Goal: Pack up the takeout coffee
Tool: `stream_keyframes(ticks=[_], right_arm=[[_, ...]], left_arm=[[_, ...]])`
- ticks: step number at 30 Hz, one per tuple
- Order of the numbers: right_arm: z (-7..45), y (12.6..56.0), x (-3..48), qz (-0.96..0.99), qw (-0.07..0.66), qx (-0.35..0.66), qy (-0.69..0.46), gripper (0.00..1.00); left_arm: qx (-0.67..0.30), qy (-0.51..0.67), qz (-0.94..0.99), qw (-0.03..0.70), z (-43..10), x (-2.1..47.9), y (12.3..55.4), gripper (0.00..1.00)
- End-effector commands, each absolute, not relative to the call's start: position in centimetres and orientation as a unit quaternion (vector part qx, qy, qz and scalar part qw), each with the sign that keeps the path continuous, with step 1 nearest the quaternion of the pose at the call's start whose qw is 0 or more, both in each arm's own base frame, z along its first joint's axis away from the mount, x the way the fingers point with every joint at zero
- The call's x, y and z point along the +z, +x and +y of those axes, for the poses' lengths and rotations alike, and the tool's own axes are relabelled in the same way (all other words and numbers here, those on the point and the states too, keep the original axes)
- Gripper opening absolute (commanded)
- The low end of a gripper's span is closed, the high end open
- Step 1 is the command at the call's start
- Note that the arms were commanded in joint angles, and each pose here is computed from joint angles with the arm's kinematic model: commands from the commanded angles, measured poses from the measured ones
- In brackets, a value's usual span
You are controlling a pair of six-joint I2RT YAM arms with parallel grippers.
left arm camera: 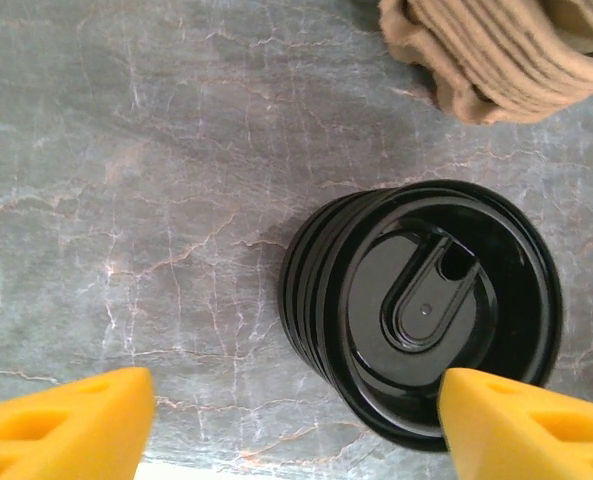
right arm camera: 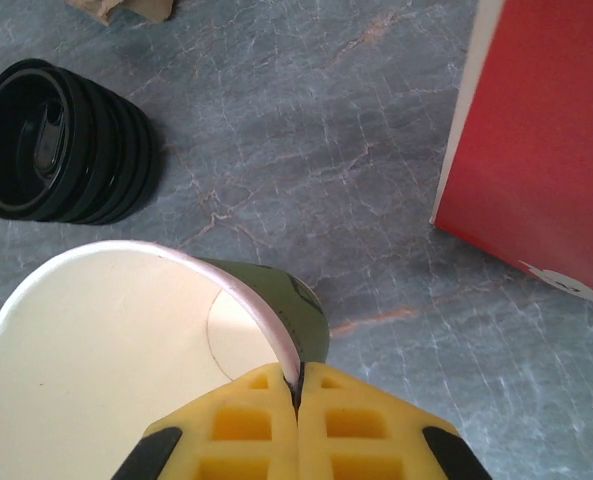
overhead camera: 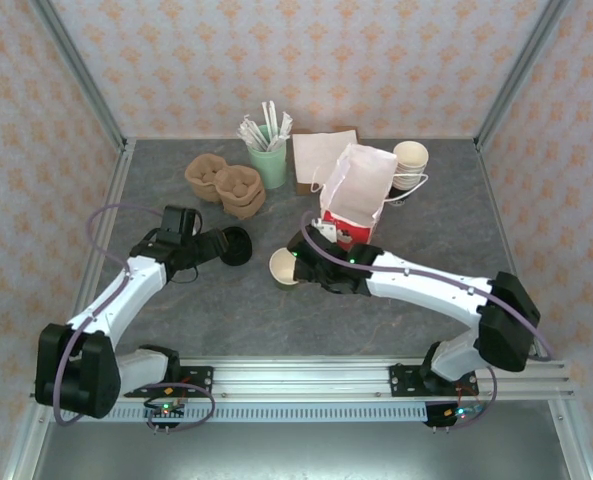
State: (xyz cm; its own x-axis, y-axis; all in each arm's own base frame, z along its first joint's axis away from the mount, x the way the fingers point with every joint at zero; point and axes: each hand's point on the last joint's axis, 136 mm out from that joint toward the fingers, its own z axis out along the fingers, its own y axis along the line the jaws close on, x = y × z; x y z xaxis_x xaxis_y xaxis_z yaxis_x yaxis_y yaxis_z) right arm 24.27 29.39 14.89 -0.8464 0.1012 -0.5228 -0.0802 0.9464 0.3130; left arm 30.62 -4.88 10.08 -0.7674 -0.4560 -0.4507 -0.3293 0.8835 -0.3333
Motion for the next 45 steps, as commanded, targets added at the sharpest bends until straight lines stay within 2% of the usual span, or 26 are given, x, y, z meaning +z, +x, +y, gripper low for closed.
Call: stream_keyframes(ticks=[1,5,14,26,31,36,45], right_arm=[[30.0,25.8,16.4,0.937,0.309,0.162,0.025,0.0],[30.2,26.0,15.8,0.94,0.306,0.152,0.026,0.0],[29.4,26.8,14.7,0.945,0.309,0.099,0.033,0.0],[31.2,27.0,13.3,0.951,0.286,0.109,0.034,0.0],[31.4,26.9,12.7,0.955,0.276,0.104,0.035,0.08],[31.0,26.9,12.0,0.96,0.262,0.092,0.041,0.09],[30.6,27.7,13.9,0.955,0.28,0.086,0.036,0.34]], left_arm=[[-0.124,-0.202,0.933,0.27,-5.5,10.2,31.7,0.67],[-0.124,-0.199,0.937,0.26,-5.8,9.6,32.2,0.58],[-0.12,-0.198,0.941,0.249,-6.1,8.7,32.8,0.57],[-0.118,-0.2,0.943,0.24,-6.4,8.1,33.2,0.55],[-0.118,-0.2,0.942,0.241,-6.4,8.2,33.3,0.55],[-0.117,-0.2,0.943,0.241,-6.3,8.3,33.2,0.55],[-0.116,-0.2,0.943,0.24,-6.3,8.5,33.1,0.55]])
